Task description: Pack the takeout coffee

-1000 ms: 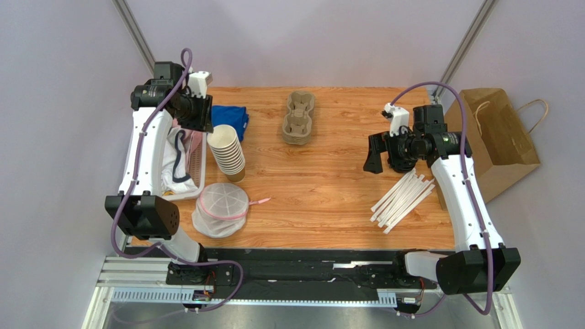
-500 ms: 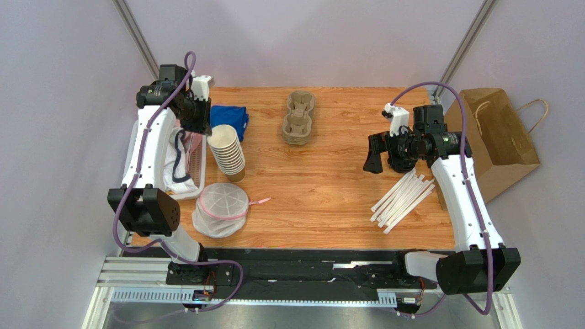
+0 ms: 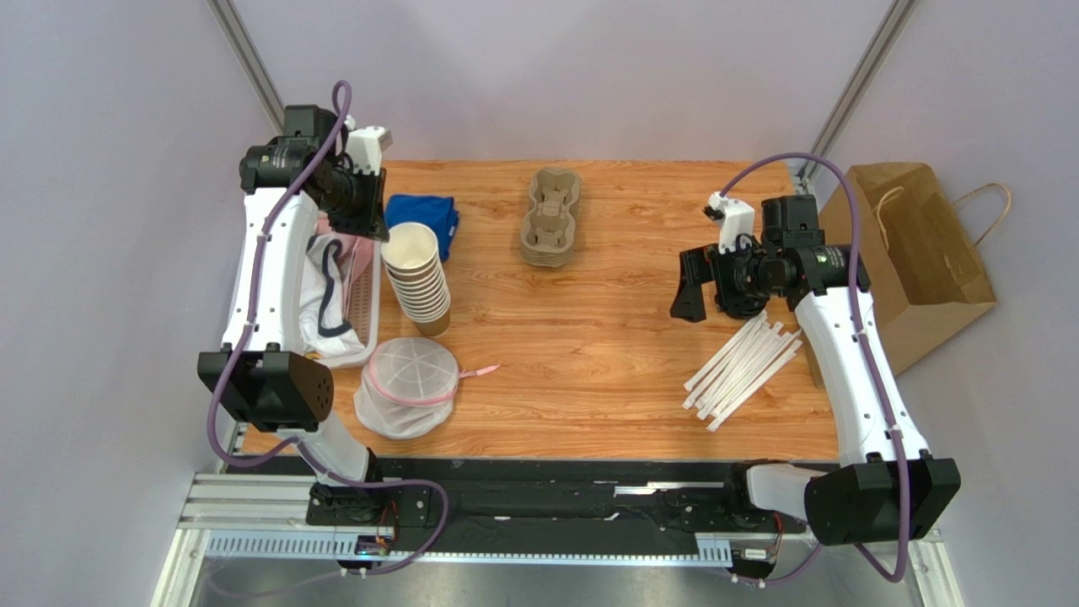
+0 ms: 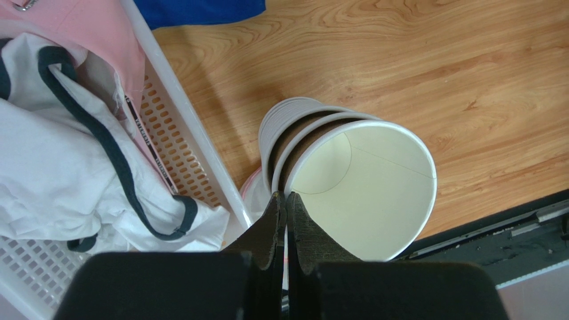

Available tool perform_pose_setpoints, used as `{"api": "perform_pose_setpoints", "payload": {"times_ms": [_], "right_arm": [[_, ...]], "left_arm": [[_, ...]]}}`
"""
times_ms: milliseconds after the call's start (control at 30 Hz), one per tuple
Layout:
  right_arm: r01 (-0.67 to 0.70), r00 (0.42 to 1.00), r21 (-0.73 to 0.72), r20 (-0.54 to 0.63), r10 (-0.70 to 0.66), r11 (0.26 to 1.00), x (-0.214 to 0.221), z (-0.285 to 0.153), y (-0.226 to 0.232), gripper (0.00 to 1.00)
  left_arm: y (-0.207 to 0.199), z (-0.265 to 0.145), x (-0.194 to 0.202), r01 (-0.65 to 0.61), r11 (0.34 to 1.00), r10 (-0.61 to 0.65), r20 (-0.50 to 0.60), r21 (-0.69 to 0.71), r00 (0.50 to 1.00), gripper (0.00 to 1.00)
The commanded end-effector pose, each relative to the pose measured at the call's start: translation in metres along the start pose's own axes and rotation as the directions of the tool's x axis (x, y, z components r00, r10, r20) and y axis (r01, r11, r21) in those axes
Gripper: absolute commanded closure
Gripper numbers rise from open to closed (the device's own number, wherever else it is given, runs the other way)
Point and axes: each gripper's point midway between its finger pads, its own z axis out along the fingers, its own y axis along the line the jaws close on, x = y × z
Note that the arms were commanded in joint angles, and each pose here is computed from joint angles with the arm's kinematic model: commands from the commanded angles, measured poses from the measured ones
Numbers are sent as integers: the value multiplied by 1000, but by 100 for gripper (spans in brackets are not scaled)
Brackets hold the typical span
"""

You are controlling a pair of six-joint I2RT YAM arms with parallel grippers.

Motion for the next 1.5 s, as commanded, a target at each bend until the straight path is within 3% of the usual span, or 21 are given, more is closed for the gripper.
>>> {"api": "perform_pose_setpoints", "payload": {"times_ms": [0, 233, 533, 667, 800, 833, 867, 933, 1067, 1200, 1333, 1467], "right_arm": [[14, 999, 3, 37, -14, 1000, -5, -6, 4, 0], [8, 999, -4, 37, -8, 1000, -8, -6, 4, 0], [19, 999, 9, 38, -20, 1000, -9, -10, 3, 0], [26, 999, 16, 41, -26, 1000, -15, -12, 2, 0], [31, 998, 20, 47, -32, 999, -22, -13, 1, 0], [29, 999, 24, 41, -30, 999, -23, -12, -1, 0], [29, 999, 24, 37, -30, 999, -23, -12, -1, 0], [27, 999, 36, 33, -28, 999, -24, -11, -3, 0], [30, 999, 63, 25, -31, 998, -24, -11, -9, 0], [31, 1000, 85, 3, -31, 996, -21, -6, -16, 0], [23, 1000, 99, -20, -21, 995, -16, -1, -21, 0], [17, 999, 101, -42, -13, 995, -14, 4, -24, 0]], "left_arm": [[-18, -37, -6, -40, 999, 37, 60, 34, 998, 100], [-26, -54, -11, -76, 996, 71, 99, 50, 993, 100], [-47, -116, -51, -184, 982, 164, 311, 35, 936, 100], [-80, -156, -71, -355, 934, 296, 462, 44, 836, 100], [-112, -152, -70, -509, 860, 433, 479, 32, 764, 100], [-136, -152, -63, -569, 820, 472, 492, 58, 731, 100], [-144, -138, -61, -594, 801, 495, 475, 73, 727, 100], [-167, -134, -50, -676, 732, 560, 489, 86, 669, 100], [-220, -81, -14, -802, 571, 667, 471, 176, 578, 100], [-259, -41, 32, -827, 457, 687, 460, 328, 563, 96], [-285, 16, 64, -827, 418, 728, 405, 376, 553, 100], [-293, 69, 85, -766, 462, 724, 308, 447, 617, 100]]}}
